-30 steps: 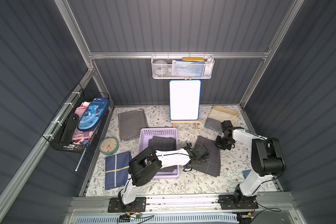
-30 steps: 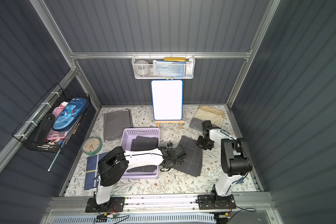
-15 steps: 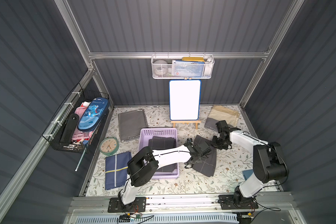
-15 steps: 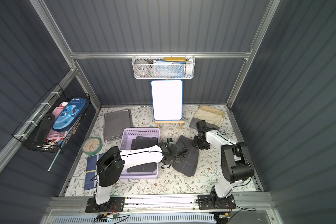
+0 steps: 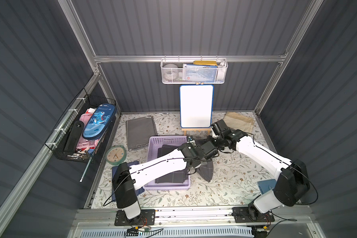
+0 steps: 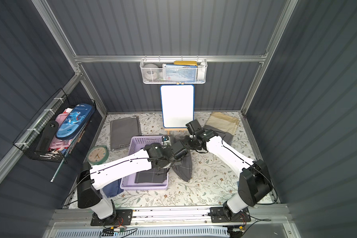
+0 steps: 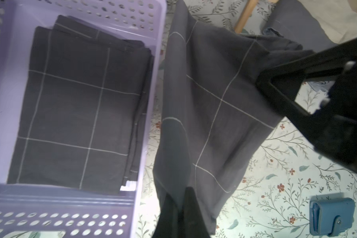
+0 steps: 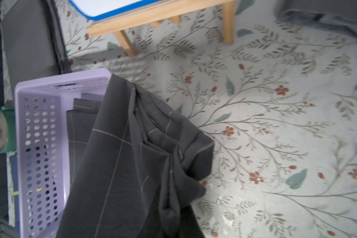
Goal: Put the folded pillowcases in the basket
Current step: Place the pillowcase in the basket.
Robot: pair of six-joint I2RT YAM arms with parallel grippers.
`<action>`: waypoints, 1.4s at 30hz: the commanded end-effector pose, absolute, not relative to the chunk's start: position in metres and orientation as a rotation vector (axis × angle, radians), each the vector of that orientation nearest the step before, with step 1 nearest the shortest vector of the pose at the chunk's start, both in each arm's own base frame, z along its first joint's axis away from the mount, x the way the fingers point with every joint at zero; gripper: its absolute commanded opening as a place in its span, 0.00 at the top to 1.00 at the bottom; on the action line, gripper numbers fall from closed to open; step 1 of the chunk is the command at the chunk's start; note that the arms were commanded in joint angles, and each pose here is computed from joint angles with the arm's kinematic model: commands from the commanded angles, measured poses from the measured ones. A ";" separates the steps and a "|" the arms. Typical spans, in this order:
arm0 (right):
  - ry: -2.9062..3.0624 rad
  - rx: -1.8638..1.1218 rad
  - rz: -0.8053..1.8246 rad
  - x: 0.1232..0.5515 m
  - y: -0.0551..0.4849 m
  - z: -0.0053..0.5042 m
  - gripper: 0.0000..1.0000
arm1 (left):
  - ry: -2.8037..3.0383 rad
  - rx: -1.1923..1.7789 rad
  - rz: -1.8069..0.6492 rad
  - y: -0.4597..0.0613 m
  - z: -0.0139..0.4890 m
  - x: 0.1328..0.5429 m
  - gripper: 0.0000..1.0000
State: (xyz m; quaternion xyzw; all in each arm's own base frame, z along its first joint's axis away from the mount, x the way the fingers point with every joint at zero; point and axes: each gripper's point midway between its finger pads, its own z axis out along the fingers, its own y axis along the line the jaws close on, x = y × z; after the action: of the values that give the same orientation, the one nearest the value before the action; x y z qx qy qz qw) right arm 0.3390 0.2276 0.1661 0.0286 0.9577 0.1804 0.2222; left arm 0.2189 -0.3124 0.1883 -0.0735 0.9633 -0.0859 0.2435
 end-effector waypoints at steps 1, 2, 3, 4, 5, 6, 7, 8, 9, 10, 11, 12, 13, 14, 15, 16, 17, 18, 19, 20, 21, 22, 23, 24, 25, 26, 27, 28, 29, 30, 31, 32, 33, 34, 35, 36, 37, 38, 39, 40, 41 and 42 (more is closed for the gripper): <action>2.677 0.023 0.542 0.332 0.261 0.169 1.00 | 2.603 -0.347 -0.155 -0.262 0.199 0.219 1.00; 2.673 0.008 0.564 0.331 0.269 0.173 1.00 | 2.597 -0.368 -0.165 -0.256 0.201 0.219 1.00; 2.665 -0.009 0.593 0.331 0.279 0.177 1.00 | 2.587 -0.395 -0.178 -0.250 0.205 0.220 1.00; 2.660 -0.031 0.622 0.330 0.289 0.181 1.00 | 2.579 -0.413 -0.186 -0.246 0.207 0.221 1.00; 2.657 -0.048 0.645 0.330 0.299 0.182 1.00 | 2.573 -0.417 -0.184 -0.243 0.209 0.222 1.00; 2.658 -0.074 0.671 0.328 0.310 0.184 1.00 | 2.565 -0.427 -0.176 -0.239 0.210 0.226 1.00; 2.661 -0.105 0.690 0.326 0.321 0.186 1.00 | 2.553 -0.450 -0.173 -0.233 0.212 0.230 1.00; 2.665 -0.120 0.694 0.325 0.330 0.185 1.00 | 2.541 -0.466 -0.173 -0.230 0.214 0.233 1.00; 2.665 -0.139 0.709 0.324 0.340 0.185 1.00 | 2.529 -0.478 -0.162 -0.225 0.215 0.237 1.00; 2.673 -0.153 0.711 0.323 0.348 0.181 1.00 | 2.520 -0.496 -0.147 -0.218 0.215 0.241 1.00; 2.680 -0.162 0.718 0.323 0.355 0.178 1.00 | 2.515 -0.515 -0.134 -0.213 0.214 0.245 1.00; 2.683 -0.169 0.727 0.324 0.362 0.175 1.00 | 2.519 -0.531 -0.093 -0.204 0.206 0.245 1.00; 2.694 -0.172 0.738 0.324 0.369 0.170 1.00 | 2.525 -0.543 -0.056 -0.197 0.198 0.246 1.00; 2.705 -0.175 0.740 0.325 0.374 0.164 1.00 | 2.531 -0.553 -0.023 -0.191 0.191 0.246 1.00; 2.712 -0.175 0.737 0.327 0.378 0.159 1.00 | 2.540 -0.568 0.012 -0.183 0.183 0.247 1.00; 2.718 -0.172 0.736 0.329 0.381 0.155 1.00 | 2.547 -0.582 0.048 -0.176 0.175 0.246 1.00; 2.724 -0.177 0.724 0.331 0.382 0.150 1.00 | 2.549 -0.604 0.065 -0.171 0.171 0.246 1.00; 2.727 -0.175 0.706 0.333 0.382 0.146 1.00 | 2.561 -0.639 0.075 -0.167 0.165 0.243 1.00; 2.727 -0.173 0.685 0.335 0.381 0.142 1.00 | 2.568 -0.673 0.087 -0.162 0.161 0.240 1.00; 2.723 -0.172 0.664 0.338 0.379 0.138 1.00 | 2.567 -0.684 0.093 -0.160 0.158 0.239 1.00; 2.727 -0.173 0.653 0.340 0.379 0.135 1.00 | 2.569 -0.684 0.101 -0.158 0.155 0.239 1.00; 2.733 -0.176 0.646 0.342 0.379 0.130 1.00 | 2.573 -0.682 0.111 -0.157 0.151 0.239 1.00; 2.743 -0.176 0.632 0.343 0.378 0.125 1.00 | 2.579 -0.686 0.124 -0.155 0.147 0.238 1.00; 2.749 -0.174 0.620 0.346 0.377 0.120 1.00 | 2.586 -0.683 0.125 -0.156 0.143 0.239 1.00; 2.756 -0.169 0.614 0.348 0.378 0.115 1.00 | 2.598 -0.675 0.117 -0.158 0.138 0.238 1.00; 2.769 -0.173 0.612 0.349 0.378 0.111 1.00 | 2.607 -0.671 0.106 -0.161 0.134 0.238 1.00; 2.774 -0.172 0.601 0.351 0.378 0.109 1.00 | 2.623 -0.657 0.085 -0.165 0.128 0.238 1.00; 2.777 -0.168 0.590 0.353 0.377 0.106 1.00 | 2.635 -0.653 0.074 -0.167 0.124 0.237 1.00; 2.780 -0.170 0.584 0.354 0.377 0.104 1.00 | 2.646 -0.655 0.074 -0.167 0.117 0.235 1.00; 2.780 -0.173 0.573 0.356 0.376 0.102 1.00 | 2.658 -0.652 0.077 -0.167 0.112 0.233 1.00; 2.787 -0.175 0.559 0.356 0.375 0.100 1.00 | 2.667 -0.656 0.091 -0.164 0.107 0.229 1.00; 2.789 -0.178 0.546 0.358 0.374 0.098 1.00 | 2.672 -0.665 0.108 -0.160 0.103 0.226 1.00; 2.790 -0.179 0.532 0.358 0.371 0.097 1.00 | 2.674 -0.672 0.121 -0.157 0.101 0.223 1.00; 2.789 -0.173 0.517 0.360 0.369 0.095 1.00 | 2.672 -0.683 0.128 -0.154 0.101 0.220 1.00; 2.790 -0.167 0.512 0.361 0.367 0.094 1.00 | 2.668 -0.691 0.127 -0.151 0.102 0.219 1.00; 2.788 -0.161 0.513 0.362 0.365 0.094 1.00 | 2.663 -0.694 0.122 -0.149 0.103 0.217 1.00; 2.783 -0.159 0.511 0.364 0.364 0.093 1.00 | 2.656 -0.700 0.119 -0.147 0.105 0.216 1.00; 2.783 -0.157 0.501 0.365 0.363 0.092 1.00 | 2.654 -0.703 0.110 -0.146 0.106 0.215 1.00; 2.788 -0.161 0.500 0.366 0.362 0.090 1.00 | 2.656 -0.700 0.096 -0.147 0.107 0.215 0.94; 2.789 -0.166 0.492 0.367 0.361 0.090 0.94 | 2.656 -0.701 0.092 -0.146 0.107 0.214 0.74; 2.789 -0.171 0.480 0.368 0.360 0.090 0.80 | 2.659 -0.706 0.091 -0.146 0.107 0.213 0.61; 2.778 -0.182 0.486 0.369 0.361 0.092 0.65 | 2.661 -0.704 0.086 -0.146 0.107 0.213 0.55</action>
State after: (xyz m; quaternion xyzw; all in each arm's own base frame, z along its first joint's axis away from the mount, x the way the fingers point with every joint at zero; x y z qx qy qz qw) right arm 0.3613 0.3652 0.0898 -0.0553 0.9709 0.1822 0.1452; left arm 0.2165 -0.1487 0.1040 -0.2408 0.9499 0.0399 0.1954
